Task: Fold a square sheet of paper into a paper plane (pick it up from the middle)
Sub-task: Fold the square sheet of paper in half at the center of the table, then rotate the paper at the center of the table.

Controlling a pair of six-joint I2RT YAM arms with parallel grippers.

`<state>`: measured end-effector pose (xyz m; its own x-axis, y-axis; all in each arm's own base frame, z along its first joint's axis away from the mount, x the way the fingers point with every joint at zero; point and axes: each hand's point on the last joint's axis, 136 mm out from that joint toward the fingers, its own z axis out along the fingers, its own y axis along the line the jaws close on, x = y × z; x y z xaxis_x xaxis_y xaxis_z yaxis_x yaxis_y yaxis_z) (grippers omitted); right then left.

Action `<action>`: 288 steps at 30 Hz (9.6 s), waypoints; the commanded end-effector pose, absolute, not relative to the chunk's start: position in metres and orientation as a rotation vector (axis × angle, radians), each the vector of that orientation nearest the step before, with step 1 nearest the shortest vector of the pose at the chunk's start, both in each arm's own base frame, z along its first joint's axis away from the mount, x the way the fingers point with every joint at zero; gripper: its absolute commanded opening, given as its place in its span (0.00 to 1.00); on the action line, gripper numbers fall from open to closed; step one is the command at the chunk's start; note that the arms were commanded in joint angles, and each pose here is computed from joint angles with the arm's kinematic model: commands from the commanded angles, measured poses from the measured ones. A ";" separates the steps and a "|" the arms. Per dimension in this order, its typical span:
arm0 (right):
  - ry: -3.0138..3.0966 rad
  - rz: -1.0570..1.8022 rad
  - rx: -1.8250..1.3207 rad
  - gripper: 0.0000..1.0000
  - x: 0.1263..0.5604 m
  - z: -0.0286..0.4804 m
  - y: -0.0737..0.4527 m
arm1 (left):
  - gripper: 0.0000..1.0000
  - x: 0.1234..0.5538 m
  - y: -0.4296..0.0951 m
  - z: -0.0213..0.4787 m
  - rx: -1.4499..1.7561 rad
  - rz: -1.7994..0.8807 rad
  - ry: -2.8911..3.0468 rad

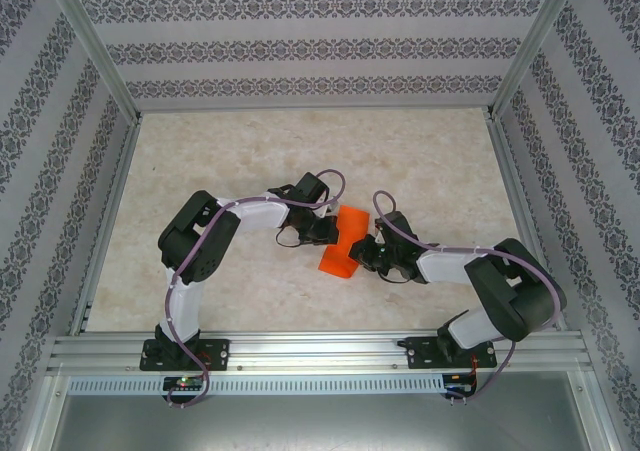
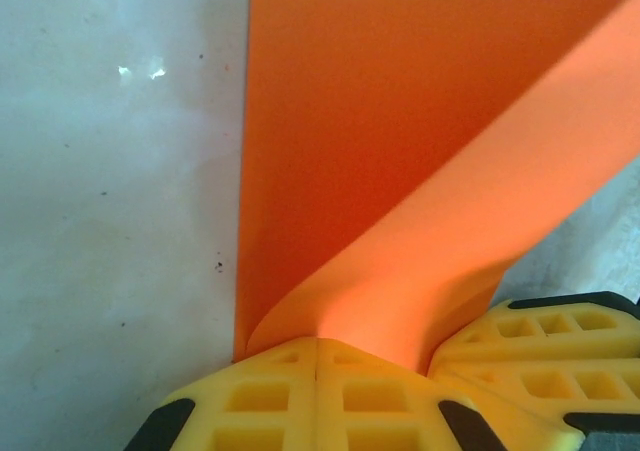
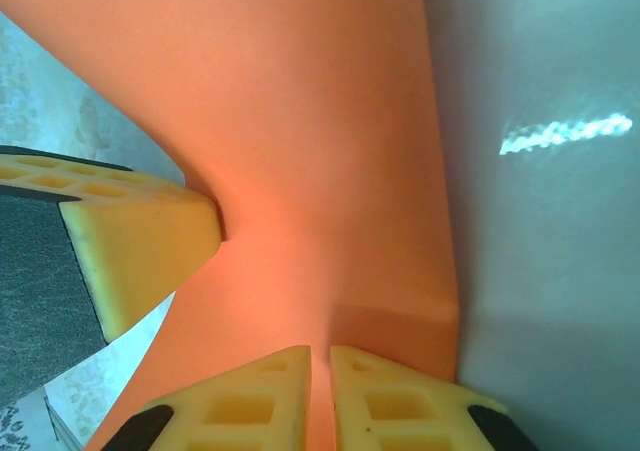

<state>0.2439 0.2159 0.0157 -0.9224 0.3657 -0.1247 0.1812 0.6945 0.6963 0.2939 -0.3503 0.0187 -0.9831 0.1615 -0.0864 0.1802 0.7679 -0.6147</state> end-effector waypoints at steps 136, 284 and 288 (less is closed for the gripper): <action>2.562 1.024 0.429 0.21 0.331 0.046 0.191 | 0.00 0.264 -0.323 -0.030 0.375 -0.783 3.102; 2.689 0.888 0.245 0.42 0.293 0.057 0.223 | 0.49 0.286 -0.290 0.039 -0.008 -1.045 2.887; 2.687 0.947 0.264 0.39 0.289 0.049 0.230 | 0.49 0.285 -0.294 0.041 0.000 -1.058 2.886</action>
<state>0.2888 0.2197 0.0494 -0.9455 0.2469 -0.2123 0.0783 0.8052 0.5878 0.2854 -0.2855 0.0364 -0.9982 -0.0267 -0.0530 0.0121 0.7831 -0.6218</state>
